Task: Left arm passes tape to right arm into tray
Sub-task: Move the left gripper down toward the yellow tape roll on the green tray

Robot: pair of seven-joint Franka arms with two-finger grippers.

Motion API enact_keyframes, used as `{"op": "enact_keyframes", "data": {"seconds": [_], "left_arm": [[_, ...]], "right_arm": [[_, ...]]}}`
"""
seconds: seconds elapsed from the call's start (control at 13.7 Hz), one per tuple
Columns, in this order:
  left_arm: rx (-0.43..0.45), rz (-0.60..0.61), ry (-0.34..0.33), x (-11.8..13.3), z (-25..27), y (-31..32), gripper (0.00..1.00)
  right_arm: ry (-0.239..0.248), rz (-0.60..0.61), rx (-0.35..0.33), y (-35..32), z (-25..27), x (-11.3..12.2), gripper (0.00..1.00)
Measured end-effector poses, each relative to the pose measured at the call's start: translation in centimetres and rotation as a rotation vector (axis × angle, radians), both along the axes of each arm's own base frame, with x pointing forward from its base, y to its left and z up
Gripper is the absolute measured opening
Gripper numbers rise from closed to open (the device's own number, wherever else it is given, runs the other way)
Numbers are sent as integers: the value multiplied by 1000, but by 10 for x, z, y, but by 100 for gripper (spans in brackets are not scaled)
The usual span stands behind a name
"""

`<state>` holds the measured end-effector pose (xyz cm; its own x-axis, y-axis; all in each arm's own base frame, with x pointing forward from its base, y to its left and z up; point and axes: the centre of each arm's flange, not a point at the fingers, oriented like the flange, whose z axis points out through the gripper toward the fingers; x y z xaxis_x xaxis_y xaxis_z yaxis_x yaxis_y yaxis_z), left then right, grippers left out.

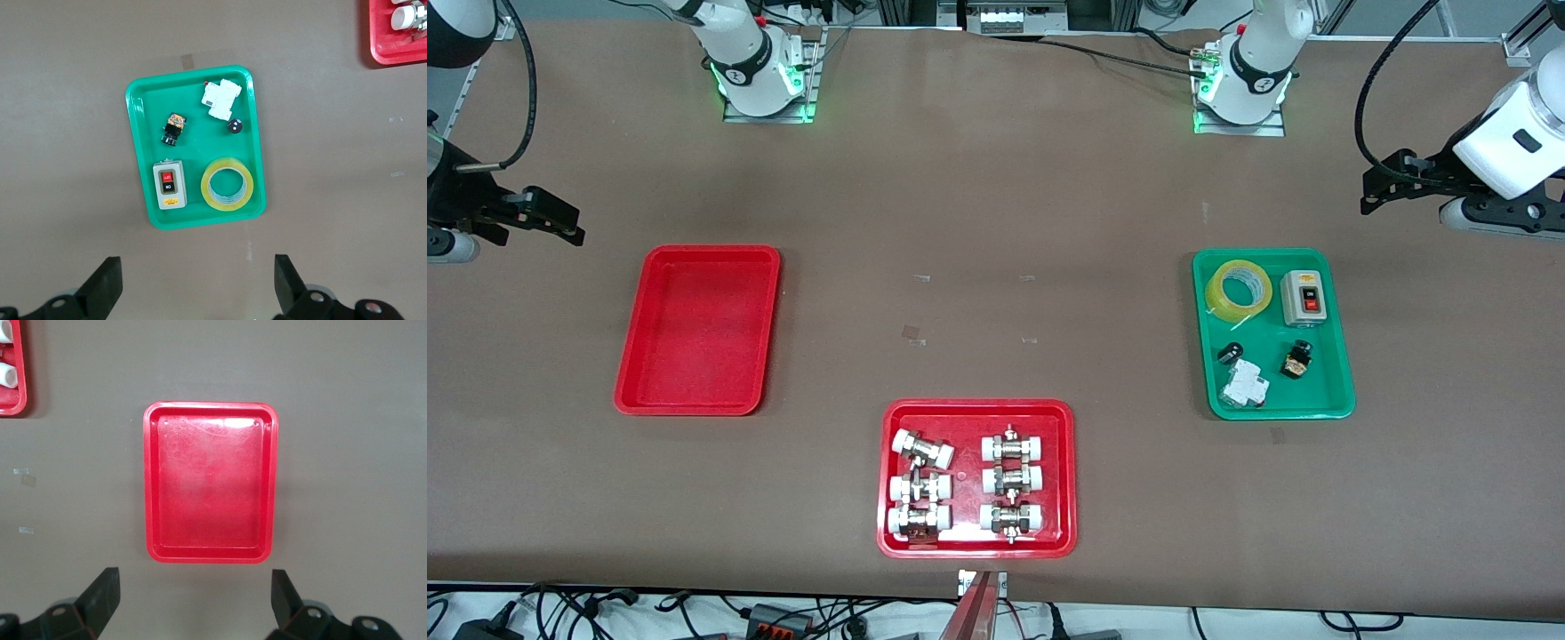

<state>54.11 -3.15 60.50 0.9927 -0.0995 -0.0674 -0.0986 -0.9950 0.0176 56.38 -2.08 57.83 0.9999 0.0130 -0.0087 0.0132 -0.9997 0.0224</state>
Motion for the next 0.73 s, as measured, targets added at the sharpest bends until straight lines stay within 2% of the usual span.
{"op": "enact_keyframes", "data": {"seconds": [0.44,0.73], "left_arm": [[-1,13,21,4,-10,6,100],[-17,50,123,41,-79,31,100]], "right_arm": [[8,0,0,0,-2,-1,100],[10,0,0,0,-3,-1,100]]}}
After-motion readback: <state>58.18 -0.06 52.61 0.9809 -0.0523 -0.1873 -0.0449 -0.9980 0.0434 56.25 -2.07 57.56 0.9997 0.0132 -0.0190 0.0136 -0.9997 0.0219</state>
